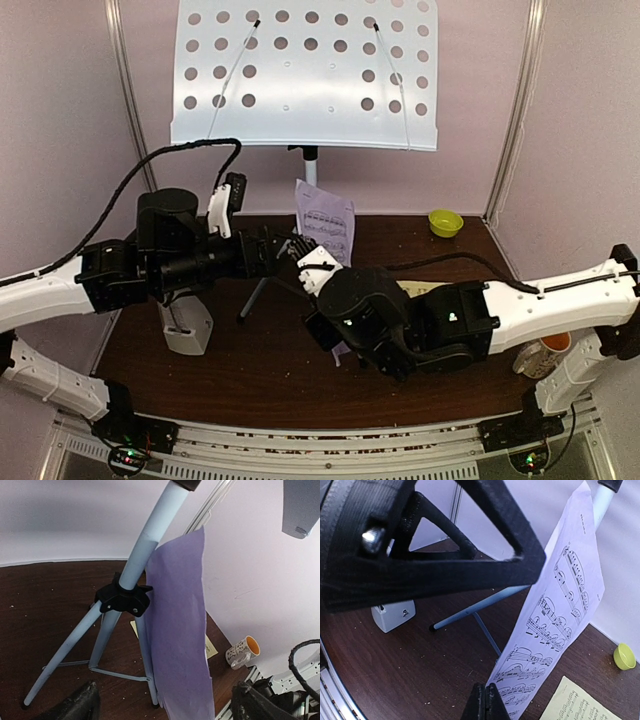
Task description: Set up the instrument practice props
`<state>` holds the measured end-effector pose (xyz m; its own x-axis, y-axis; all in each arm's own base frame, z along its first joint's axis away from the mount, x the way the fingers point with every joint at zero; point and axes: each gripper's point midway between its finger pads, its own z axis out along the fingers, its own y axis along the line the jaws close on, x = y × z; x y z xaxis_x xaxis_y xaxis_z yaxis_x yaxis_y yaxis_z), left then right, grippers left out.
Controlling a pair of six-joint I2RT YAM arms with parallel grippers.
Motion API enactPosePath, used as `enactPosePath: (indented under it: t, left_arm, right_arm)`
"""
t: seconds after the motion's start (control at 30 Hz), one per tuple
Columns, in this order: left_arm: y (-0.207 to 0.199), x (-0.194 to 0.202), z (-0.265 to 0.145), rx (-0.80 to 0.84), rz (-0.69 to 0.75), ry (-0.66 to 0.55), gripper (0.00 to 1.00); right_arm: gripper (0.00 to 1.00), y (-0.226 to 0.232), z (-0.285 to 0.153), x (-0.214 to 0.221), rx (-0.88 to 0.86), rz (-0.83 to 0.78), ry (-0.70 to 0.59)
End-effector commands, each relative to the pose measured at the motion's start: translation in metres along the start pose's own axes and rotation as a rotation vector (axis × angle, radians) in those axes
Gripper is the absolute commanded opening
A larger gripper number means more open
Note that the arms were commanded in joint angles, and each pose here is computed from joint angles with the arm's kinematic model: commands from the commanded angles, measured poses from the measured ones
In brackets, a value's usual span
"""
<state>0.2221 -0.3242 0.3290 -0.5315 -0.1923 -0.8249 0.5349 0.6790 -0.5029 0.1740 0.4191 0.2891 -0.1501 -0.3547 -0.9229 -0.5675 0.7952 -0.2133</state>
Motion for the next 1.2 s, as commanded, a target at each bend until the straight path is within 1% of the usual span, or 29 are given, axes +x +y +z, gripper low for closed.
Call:
enactPosePath:
  t: [0.0,0.23,0.37,0.4,0.53,0.6,0.7,0.83,1.03,1.17]
  left_arm:
    - [-0.019,-0.011,0.001,0.054,0.042,-0.005,0.91]
    - [-0.023,-0.008,0.005,0.048,0.071,0.017,0.8]
    - [-0.024,-0.003,0.002,0.033,0.103,0.04,0.79]
    - [-0.024,-0.002,0.002,0.032,0.101,0.043,0.76]
    - [-0.021,0.005,0.004,0.007,0.095,0.1,0.6]
    - [-0.021,0.009,0.004,0.005,0.08,0.127,0.55]
    - [-0.019,0.015,0.003,0.004,0.057,0.144,0.54]
    - [-0.014,0.017,0.001,-0.007,0.043,0.14,0.49]
    - [-0.011,0.02,0.002,-0.012,0.046,0.148,0.48]
    - [-0.005,0.03,0.006,-0.032,0.035,0.185,0.41]
  right_arm:
    - [0.0,0.011,0.001,-0.006,-0.041,0.004,-0.024]
    - [0.0,0.024,0.01,0.003,-0.067,-0.026,-0.006]
    - [0.0,0.029,0.013,0.005,-0.077,-0.043,0.007]
    - [0.0,0.03,0.013,0.006,-0.081,-0.044,0.006]
    - [0.0,0.032,0.012,0.009,-0.097,-0.053,0.002]
    - [0.0,0.032,0.012,0.009,-0.102,-0.059,0.002]
    - [0.0,0.034,0.012,0.01,-0.113,-0.065,-0.001]
    - [0.0,0.034,0.01,0.01,-0.126,-0.054,-0.01]
    - [0.0,0.032,0.002,0.007,-0.16,-0.029,-0.043]
    - [0.0,0.03,-0.001,0.004,-0.166,-0.024,-0.059]
